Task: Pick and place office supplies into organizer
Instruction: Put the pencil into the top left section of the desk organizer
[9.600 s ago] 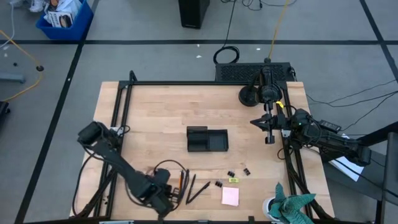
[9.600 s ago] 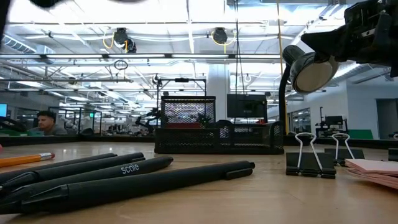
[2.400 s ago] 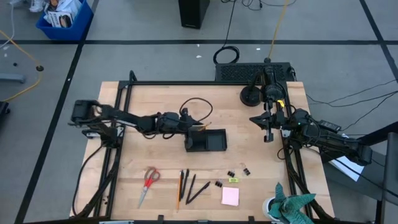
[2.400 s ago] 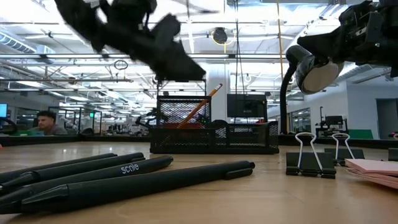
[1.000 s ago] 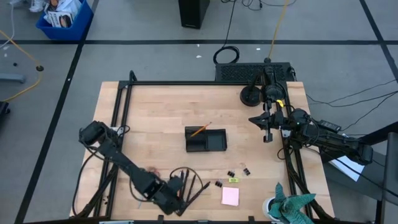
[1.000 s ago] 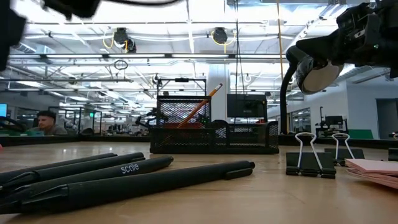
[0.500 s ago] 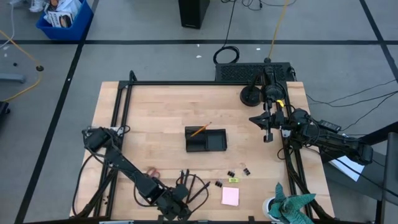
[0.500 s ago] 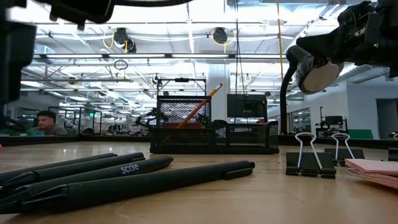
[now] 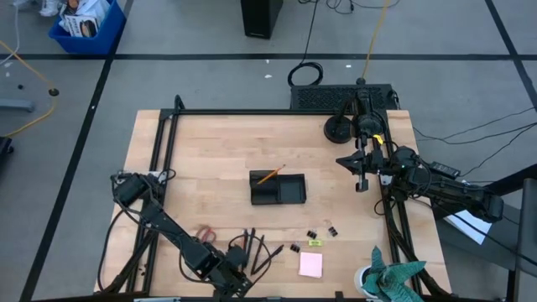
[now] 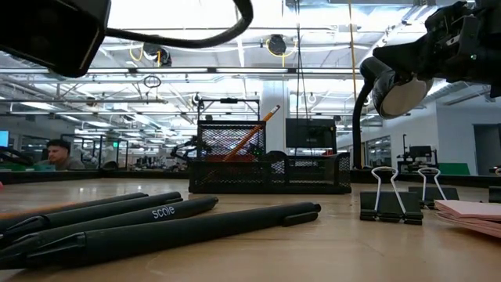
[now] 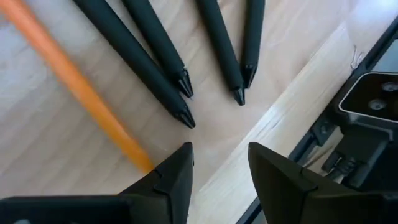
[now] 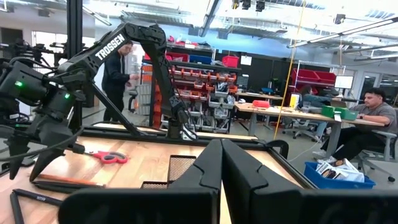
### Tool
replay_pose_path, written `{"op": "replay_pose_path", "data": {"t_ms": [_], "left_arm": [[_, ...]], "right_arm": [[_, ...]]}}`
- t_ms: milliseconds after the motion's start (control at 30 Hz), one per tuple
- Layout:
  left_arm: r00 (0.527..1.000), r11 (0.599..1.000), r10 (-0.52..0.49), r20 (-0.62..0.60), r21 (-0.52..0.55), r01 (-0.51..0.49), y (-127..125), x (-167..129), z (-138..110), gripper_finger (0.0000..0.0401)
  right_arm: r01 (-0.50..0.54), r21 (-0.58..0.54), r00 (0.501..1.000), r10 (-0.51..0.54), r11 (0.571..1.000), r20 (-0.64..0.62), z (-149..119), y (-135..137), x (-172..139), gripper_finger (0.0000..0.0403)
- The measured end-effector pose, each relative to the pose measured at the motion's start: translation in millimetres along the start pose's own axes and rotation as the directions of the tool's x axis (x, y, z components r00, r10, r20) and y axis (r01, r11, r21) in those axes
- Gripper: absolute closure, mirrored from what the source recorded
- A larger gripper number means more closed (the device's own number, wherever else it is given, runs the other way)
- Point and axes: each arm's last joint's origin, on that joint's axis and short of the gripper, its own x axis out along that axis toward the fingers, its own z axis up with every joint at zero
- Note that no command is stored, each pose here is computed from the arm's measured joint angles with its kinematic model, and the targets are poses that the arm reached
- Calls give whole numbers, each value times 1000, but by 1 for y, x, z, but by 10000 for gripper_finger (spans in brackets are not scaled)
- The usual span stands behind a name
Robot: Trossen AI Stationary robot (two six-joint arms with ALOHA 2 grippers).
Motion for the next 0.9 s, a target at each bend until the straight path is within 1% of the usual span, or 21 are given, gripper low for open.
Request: {"op": "replay_pose_path", "data": {"t_ms": [200, 333, 367, 533, 633, 700, 767, 833, 900], "left_arm": [[1000, 999, 24, -14, -22, -24, 2, 0, 0, 242], [1000, 999, 10, -9, 48, -10, 1, -2, 0, 242], [1000, 999, 4, -2, 51, -4, 0, -5, 2, 242], [997, 995, -73, 21, 69, 71, -11, -26, 13, 242], [997, 995, -70, 37, 72, 67, -13, -42, 22, 242], [998, 999, -29, 48, 42, 27, -9, -52, 31, 242], [995, 996, 86, 56, -19, -85, 2, -57, 43, 243], [982, 979, 186, 25, -86, -184, 12, -57, 56, 243], [962, 955, 271, -19, -124, -271, 22, -58, 67, 243]], "right_arm": [[0, 0, 1000, 0, 1000, 0, 0, 0, 0, 403], [0, 0, 1000, 0, 1000, 0, 0, 0, 0, 403], [0, 0, 1000, 0, 1000, 0, 0, 0, 0, 403], [0, 1, 1000, 0, 1000, 0, 0, 0, 0, 403], [0, 1, 1000, 0, 1000, 0, 0, 0, 0, 403], [0, 1, 1000, 0, 1000, 0, 0, 0, 0, 403], [0, 1, 1000, 0, 1000, 0, 0, 0, 0, 403], [0, 1, 1000, 0, 1000, -1, 0, 0, 0, 403], [0, 1, 1000, 0, 1000, -1, 0, 0, 0, 403]]}}
